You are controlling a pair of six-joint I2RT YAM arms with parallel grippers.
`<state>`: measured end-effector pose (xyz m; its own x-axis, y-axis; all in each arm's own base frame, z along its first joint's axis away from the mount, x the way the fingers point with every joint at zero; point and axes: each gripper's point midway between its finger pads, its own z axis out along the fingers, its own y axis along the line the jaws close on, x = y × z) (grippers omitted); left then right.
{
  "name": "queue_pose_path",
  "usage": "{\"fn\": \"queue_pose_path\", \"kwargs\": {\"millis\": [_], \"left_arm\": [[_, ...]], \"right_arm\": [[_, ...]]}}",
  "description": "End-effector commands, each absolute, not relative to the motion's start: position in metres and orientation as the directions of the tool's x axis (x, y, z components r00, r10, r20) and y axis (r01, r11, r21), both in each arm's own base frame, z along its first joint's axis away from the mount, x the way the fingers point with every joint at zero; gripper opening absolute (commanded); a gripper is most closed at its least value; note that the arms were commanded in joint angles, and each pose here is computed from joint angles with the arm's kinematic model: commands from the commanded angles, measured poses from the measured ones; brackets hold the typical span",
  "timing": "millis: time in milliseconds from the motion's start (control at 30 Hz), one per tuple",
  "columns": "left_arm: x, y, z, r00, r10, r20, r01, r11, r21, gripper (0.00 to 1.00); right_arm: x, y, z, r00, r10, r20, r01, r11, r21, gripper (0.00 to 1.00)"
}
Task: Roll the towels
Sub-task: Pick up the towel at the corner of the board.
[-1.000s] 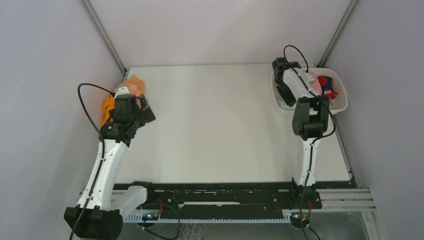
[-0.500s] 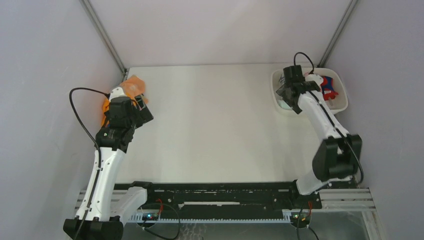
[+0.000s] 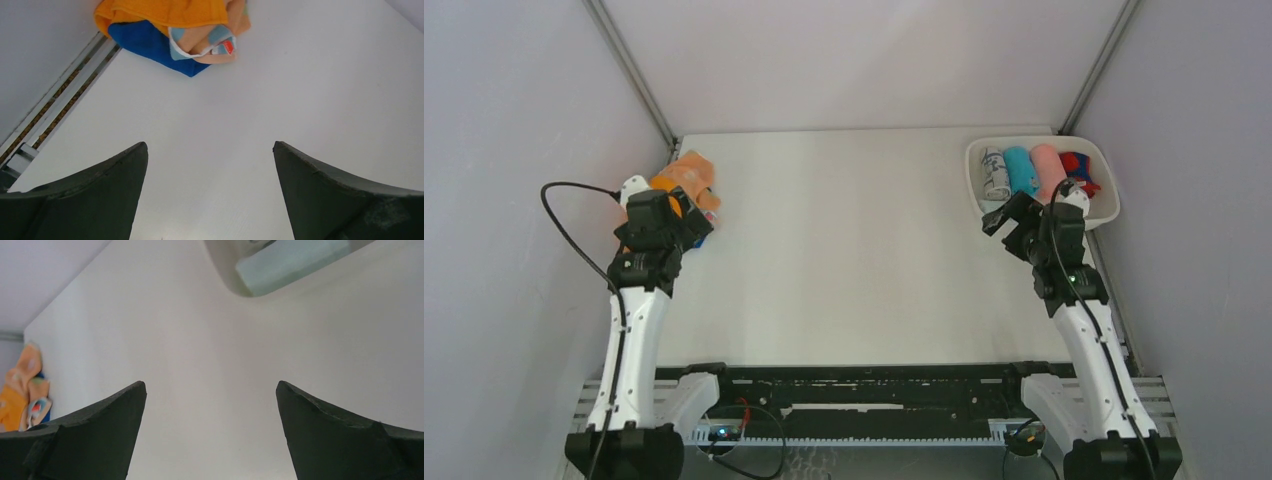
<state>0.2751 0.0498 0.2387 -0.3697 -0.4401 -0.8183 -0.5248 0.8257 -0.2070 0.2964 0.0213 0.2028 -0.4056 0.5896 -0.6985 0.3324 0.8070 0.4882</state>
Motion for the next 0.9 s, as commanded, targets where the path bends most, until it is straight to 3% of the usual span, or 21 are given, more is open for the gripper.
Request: {"fn": "queue_pose_path", "kwargs": {"millis": [0, 200, 500, 700, 867], "left_arm": [[0.301, 0.078, 0.227, -0.312, -0.536, -0.784, -0.603, 0.750, -0.273, 1.00], [0.335, 0.133, 0.201, -0.347, -0.598, -0.722, -0.730, 0.655, -0.192, 0.96], [0.412, 0.171, 0.186, -0.461, -0.552, -0.695, -0.731, 0.680, -0.055, 0.87], [0.463, 0.183, 0.160, -0.548, -0.539, -0.640, -0.693, 0.720, -0.014, 0.67], [0.483, 0.184, 0.130, -0.599, -0.548, -0.583, -0.676, 0.737, 0.002, 0.58]], "right_arm": [[0.296, 0.059, 0.229, -0.396, 0.507, -0.765, 0.045, 0.843, 0.535, 1.00], [0.284, 0.091, 0.226, -0.416, 0.420, -0.807, -0.084, 0.866, 0.494, 1.00], [0.275, 0.111, 0.221, -0.414, 0.347, -0.842, -0.178, 0.875, 0.449, 0.99], [0.276, 0.111, 0.215, -0.417, 0.331, -0.846, -0.179, 0.883, 0.434, 0.99], [0.278, 0.112, 0.211, -0.432, 0.324, -0.841, -0.180, 0.884, 0.432, 0.98]]}}
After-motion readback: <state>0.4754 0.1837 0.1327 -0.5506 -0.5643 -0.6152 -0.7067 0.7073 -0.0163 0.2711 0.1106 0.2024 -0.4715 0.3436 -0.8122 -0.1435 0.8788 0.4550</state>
